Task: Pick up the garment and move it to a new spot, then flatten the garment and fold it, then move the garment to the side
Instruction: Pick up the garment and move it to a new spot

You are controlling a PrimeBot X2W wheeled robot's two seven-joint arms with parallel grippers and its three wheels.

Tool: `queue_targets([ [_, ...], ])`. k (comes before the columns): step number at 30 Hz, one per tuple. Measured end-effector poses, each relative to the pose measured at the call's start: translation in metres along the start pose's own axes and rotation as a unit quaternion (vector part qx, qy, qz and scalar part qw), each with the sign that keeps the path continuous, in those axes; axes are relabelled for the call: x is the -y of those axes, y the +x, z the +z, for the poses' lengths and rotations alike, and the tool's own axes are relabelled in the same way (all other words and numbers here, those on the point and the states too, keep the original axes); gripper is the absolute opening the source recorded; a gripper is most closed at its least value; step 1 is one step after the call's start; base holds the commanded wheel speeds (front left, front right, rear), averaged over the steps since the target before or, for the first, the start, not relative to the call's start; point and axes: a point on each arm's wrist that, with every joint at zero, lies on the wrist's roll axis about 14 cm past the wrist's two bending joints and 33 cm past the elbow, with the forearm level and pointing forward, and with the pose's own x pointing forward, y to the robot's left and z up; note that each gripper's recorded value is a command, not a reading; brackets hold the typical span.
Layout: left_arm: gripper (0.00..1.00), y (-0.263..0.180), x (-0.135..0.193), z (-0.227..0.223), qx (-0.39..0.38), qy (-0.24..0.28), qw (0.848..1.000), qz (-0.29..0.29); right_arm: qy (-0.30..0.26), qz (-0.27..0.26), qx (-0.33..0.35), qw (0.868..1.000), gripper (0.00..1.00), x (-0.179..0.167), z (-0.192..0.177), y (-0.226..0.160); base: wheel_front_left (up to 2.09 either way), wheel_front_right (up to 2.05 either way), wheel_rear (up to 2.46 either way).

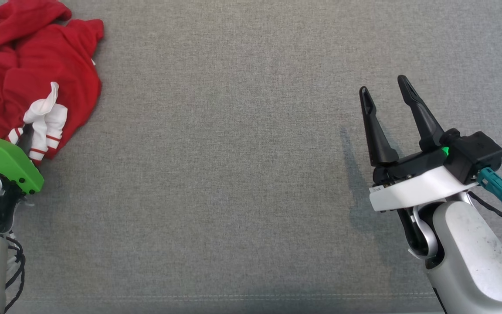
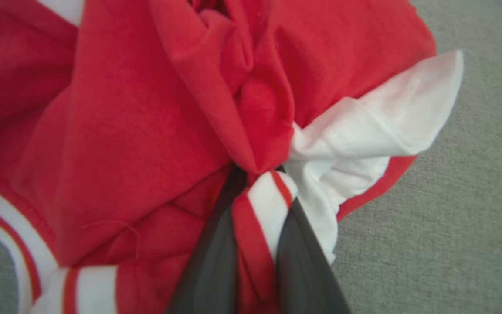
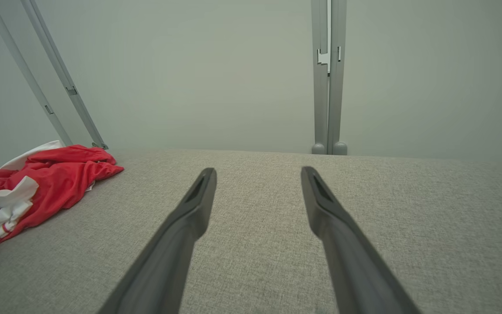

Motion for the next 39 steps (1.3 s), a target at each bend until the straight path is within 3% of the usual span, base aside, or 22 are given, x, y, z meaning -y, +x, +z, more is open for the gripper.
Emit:
queue_targets([
  [11,0.00,-0.016,0.032,0.050,0.092,0.033,0.994,-0.041,-0.009,-0.008,0.016,1.000,1.00,0.001,0.016,-0.005,0.00,0.00,0.00],
  [22,0.00,-0.068,0.110,0.138,0.226,0.078,0.962,-0.134,0.008,-0.008,0.052,0.999,1.00,-0.011,0.049,-0.020,0.00,0.00,0.00],
  [25,0.00,-0.087,0.135,0.159,0.258,0.108,0.947,-0.160,0.009,-0.019,0.056,0.998,1.00,-0.009,0.055,-0.031,0.00,0.00,0.00],
  [31,0.00,-0.133,0.216,0.205,0.337,0.140,0.897,-0.248,0.002,-0.049,0.067,0.997,1.00,0.004,0.067,-0.056,0.00,0.00,0.00],
  [39,0.00,-0.199,0.351,0.190,0.352,0.140,0.824,-0.421,-0.012,-0.089,0.093,0.992,1.00,0.024,0.089,-0.087,0.00,0.00,0.00],
])
